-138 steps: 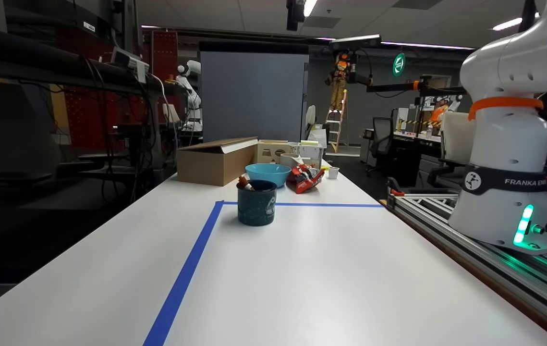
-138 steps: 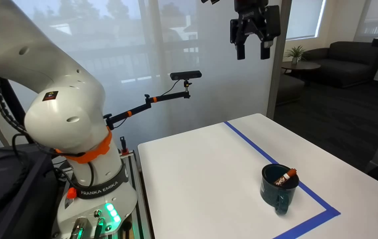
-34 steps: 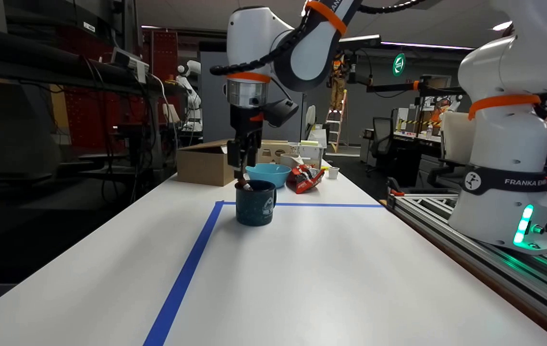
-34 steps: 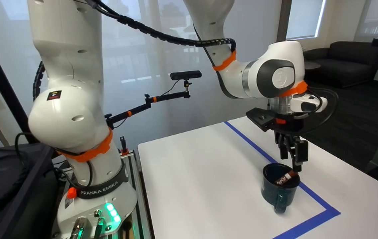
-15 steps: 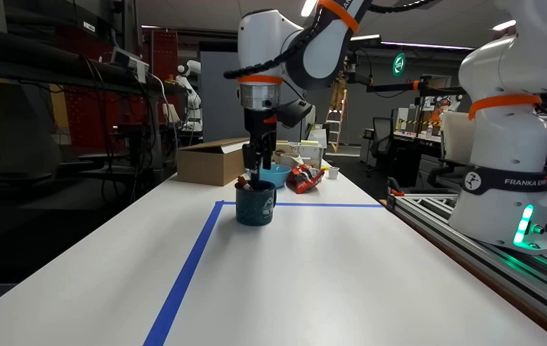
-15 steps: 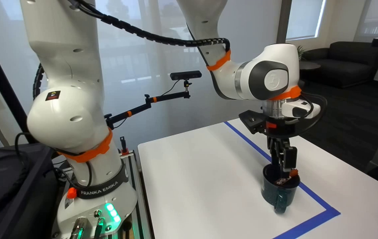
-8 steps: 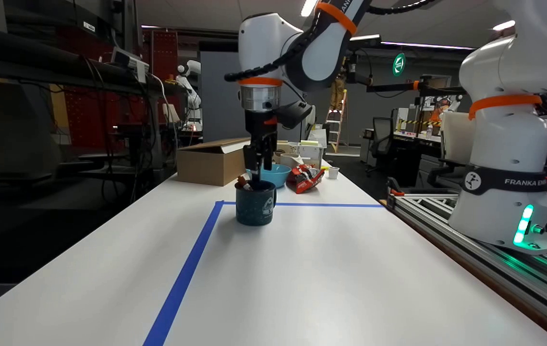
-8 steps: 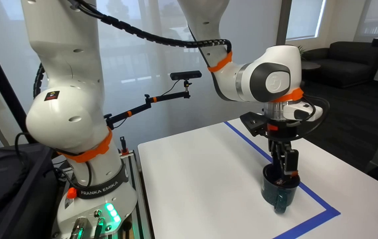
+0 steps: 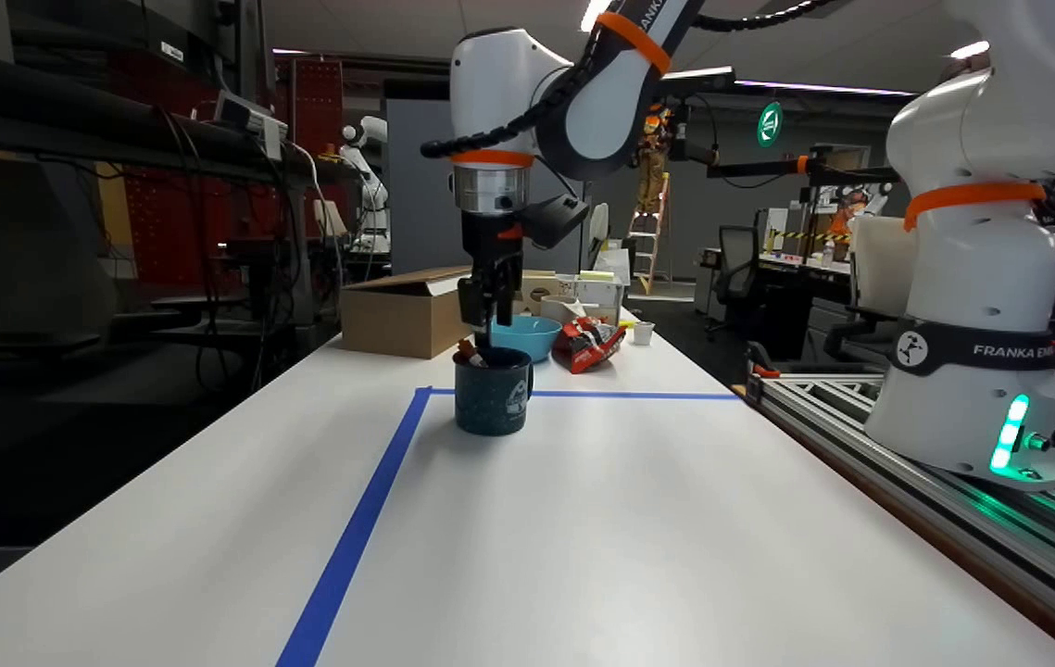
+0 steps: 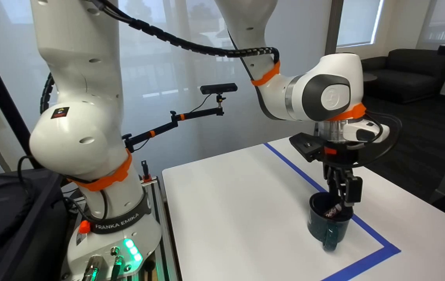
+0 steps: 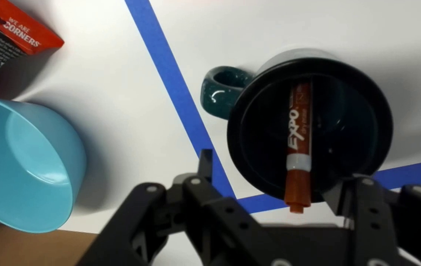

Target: Put the marker on the table

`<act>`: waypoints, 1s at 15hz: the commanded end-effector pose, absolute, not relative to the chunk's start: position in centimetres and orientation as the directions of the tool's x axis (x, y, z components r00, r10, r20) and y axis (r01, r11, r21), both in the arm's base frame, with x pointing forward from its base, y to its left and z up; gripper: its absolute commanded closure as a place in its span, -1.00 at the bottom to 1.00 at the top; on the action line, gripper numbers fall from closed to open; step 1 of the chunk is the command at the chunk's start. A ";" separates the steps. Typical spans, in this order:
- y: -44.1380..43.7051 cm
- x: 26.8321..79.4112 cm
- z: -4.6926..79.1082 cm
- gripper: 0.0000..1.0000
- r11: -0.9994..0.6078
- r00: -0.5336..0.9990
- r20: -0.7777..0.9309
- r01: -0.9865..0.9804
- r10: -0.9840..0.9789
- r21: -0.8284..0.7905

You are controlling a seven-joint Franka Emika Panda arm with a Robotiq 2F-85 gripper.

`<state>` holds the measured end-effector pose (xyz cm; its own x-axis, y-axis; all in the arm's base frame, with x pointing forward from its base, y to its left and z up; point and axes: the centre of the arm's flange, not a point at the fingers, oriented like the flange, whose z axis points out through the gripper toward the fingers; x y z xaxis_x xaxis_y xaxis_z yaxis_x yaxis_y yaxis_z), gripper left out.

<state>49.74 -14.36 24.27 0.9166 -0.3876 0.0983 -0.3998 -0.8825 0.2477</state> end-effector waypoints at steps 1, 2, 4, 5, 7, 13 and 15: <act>-14.9 51.4 24.2 -0.35 -0.896 0.926 0.109 -0.378 -0.362 0.235; -14.9 51.7 24.1 -0.39 -0.898 0.928 0.109 -0.372 -0.356 0.236; -14.8 52.3 24.0 -0.42 -0.903 0.934 0.107 -0.358 -0.342 0.238; -14.7 52.5 23.9 -0.40 -0.905 0.935 0.104 -0.353 -0.338 0.237; -14.4 52.9 23.8 -0.41 -0.908 0.939 0.103 -0.344 -0.328 0.239; -13.9 53.7 23.6 -0.15 -0.915 0.946 0.100 -0.324 -0.309 0.241; -13.8 53.8 23.6 0.03 -0.915 0.946 0.100 -0.323 -0.308 0.241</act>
